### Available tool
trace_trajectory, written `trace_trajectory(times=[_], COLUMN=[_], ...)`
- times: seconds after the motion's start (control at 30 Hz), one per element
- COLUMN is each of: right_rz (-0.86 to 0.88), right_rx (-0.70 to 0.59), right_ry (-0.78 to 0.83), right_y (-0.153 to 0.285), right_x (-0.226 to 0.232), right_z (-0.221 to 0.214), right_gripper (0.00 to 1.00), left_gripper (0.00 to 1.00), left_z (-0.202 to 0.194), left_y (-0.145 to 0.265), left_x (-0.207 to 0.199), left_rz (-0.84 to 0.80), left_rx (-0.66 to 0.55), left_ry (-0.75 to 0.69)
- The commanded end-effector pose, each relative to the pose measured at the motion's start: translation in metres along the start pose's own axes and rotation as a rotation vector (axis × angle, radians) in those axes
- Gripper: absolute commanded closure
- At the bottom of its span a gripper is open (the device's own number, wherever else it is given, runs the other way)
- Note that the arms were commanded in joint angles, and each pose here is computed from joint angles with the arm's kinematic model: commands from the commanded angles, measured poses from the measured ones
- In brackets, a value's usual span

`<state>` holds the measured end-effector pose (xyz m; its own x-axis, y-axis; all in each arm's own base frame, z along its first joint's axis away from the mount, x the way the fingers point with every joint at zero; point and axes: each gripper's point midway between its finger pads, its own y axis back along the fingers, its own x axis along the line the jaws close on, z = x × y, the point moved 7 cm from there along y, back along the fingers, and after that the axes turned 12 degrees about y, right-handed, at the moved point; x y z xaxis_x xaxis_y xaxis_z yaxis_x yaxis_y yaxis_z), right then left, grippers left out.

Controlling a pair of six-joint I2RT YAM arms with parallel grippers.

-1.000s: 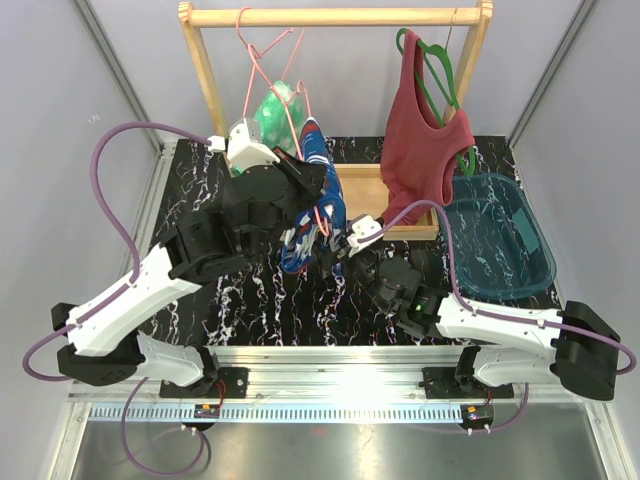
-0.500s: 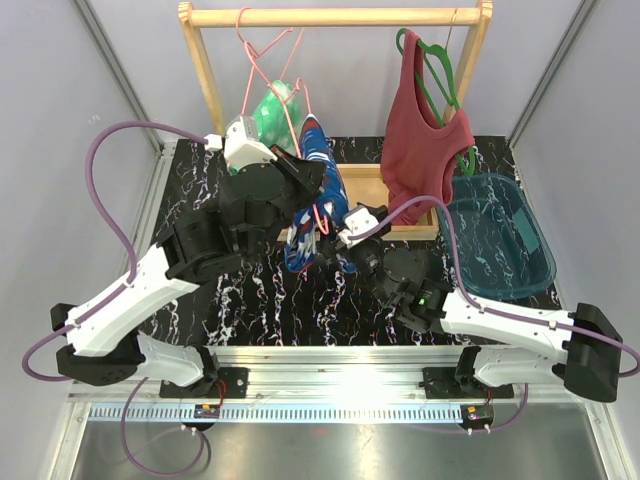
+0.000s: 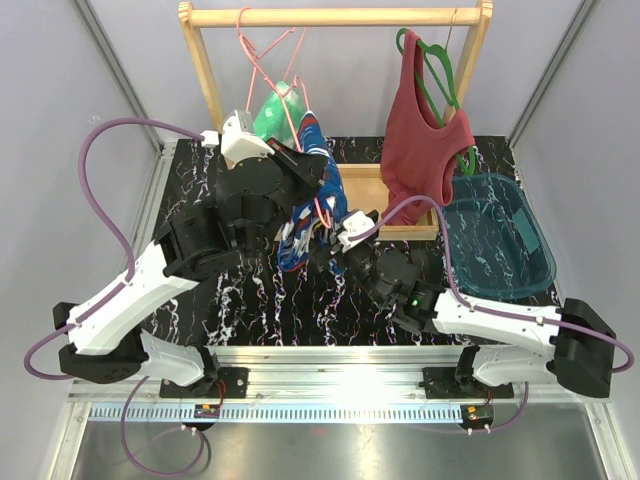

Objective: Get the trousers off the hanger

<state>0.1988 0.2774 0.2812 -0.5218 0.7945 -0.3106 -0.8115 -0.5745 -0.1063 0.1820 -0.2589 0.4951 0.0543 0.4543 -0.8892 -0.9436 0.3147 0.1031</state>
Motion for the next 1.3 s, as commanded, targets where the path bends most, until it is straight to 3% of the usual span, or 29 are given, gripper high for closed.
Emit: trace_trajectory(times=[0.0,0.17,0.33,0.67,0.83,1.03,1.27], right_rz=[-0.14,-0.083,-0.191,-0.318,-0.264,-0.237,-0.204], right_rx=[-0.11,-0.153,-0.155,-0.038,-0.022,-0.062,-0.117], right_ry=[-0.07,-0.113,-0.144,0.169,0.28,0.285,0.227], right_y=[-0.012,-0.014,-0.007,0.0,0.012,0.033,0.019], right_x=[-0.017,-0.015,-0.032,-0.061,-0.069,-0.084,-0.081], right_z=[0.039,0.06,0.065,0.067,0.072,0.086,0.109], right_gripper=[0.01,0.01,0.01,0.01,0.06,0.09,0.06], left_gripper=[1.0,1.0,1.0,1.0,1.0,1.0,1.0], left_z=[0.034,0.033,0.031,0.033,0.034,0.03,0.009], left_y=[0.014,0.013,0.013,0.016,0.016,0.01,0.001], left_x=[-0.044,-0.041,-0.038,-0.037,-0.034,-0.035,-0.039], left_rz=[-0.161,-0.158,-0.148,-0.13,-0.118,-0.116,-0.136], left_rx=[-0.087,-0.092,-0.086,-0.075,-0.081,-0.064,0.015], left_ry=[0.246,0.249,0.243,0.181,0.15,0.109,0.095])
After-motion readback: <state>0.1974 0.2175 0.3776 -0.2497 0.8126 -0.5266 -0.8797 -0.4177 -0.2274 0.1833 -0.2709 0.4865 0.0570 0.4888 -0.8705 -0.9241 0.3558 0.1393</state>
